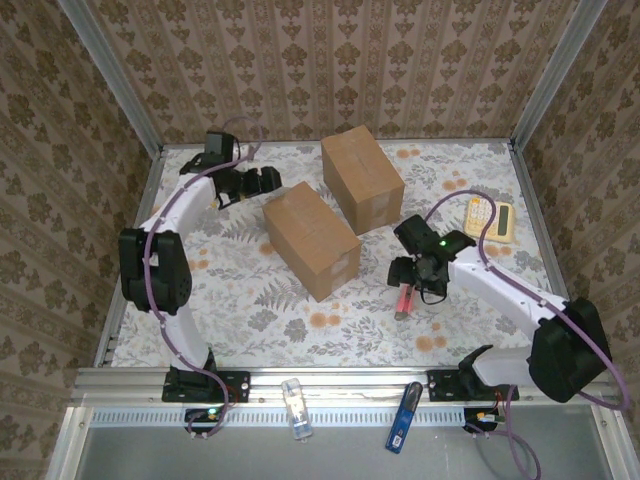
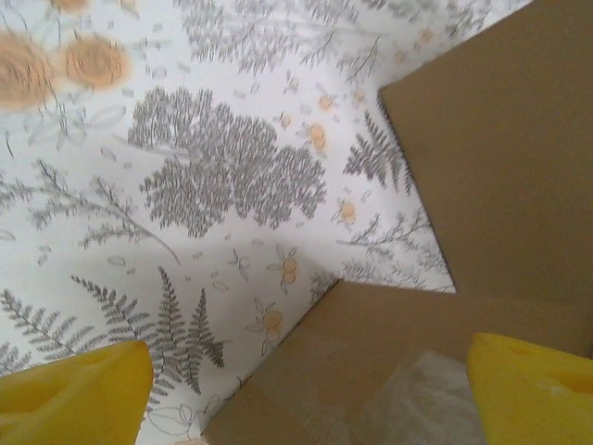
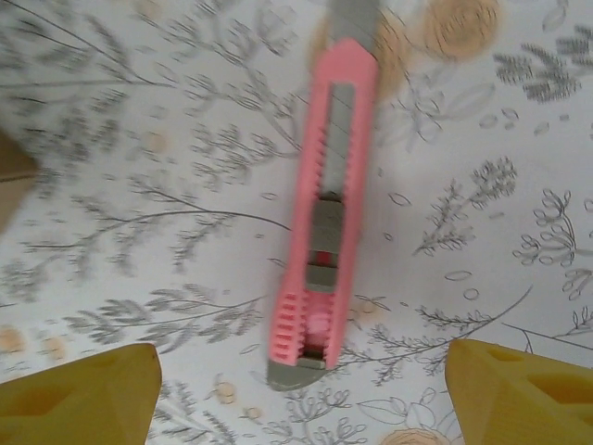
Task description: Unpack the express box
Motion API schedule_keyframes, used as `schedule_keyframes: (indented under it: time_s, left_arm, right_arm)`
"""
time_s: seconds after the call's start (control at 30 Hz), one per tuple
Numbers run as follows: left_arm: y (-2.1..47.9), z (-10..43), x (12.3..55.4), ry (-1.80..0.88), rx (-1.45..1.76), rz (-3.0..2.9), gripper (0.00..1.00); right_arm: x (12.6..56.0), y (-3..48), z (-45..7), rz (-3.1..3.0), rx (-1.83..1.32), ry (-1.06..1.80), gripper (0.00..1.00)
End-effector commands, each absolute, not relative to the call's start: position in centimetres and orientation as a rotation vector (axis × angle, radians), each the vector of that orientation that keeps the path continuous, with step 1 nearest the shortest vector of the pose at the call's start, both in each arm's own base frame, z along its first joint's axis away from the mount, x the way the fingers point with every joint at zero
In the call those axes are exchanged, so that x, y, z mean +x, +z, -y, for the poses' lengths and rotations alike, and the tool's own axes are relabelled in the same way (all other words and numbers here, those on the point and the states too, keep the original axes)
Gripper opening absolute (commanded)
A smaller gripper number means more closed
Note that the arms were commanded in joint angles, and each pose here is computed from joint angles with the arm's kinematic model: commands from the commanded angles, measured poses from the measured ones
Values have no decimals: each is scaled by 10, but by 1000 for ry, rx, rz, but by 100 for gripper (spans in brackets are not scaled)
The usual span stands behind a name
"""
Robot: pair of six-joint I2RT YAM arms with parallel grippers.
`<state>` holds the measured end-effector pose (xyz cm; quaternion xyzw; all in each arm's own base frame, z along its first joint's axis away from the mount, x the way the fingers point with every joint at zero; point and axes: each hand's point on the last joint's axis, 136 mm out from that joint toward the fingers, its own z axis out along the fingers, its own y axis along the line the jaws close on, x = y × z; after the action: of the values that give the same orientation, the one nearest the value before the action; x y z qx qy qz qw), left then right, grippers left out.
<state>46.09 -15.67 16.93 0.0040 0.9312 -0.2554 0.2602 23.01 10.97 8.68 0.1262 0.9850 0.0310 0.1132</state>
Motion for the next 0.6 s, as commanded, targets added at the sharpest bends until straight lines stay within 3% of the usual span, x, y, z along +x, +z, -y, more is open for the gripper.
schedule_keyframes:
  time_s: [0.0,0.27,0.57]
  left_arm:
    - [227,147,464,-652,40,-2402,88]
    - [283,142,433,-641,64,-2310,88]
    - [298,146,383,-626,99,-2280,89]
  right_arm:
    - [233,66,-111,-2896,467,85,80]
    - [226,24,-117,-2952,565,113,73]
    - [219,4,-114,-2976,615,90,65]
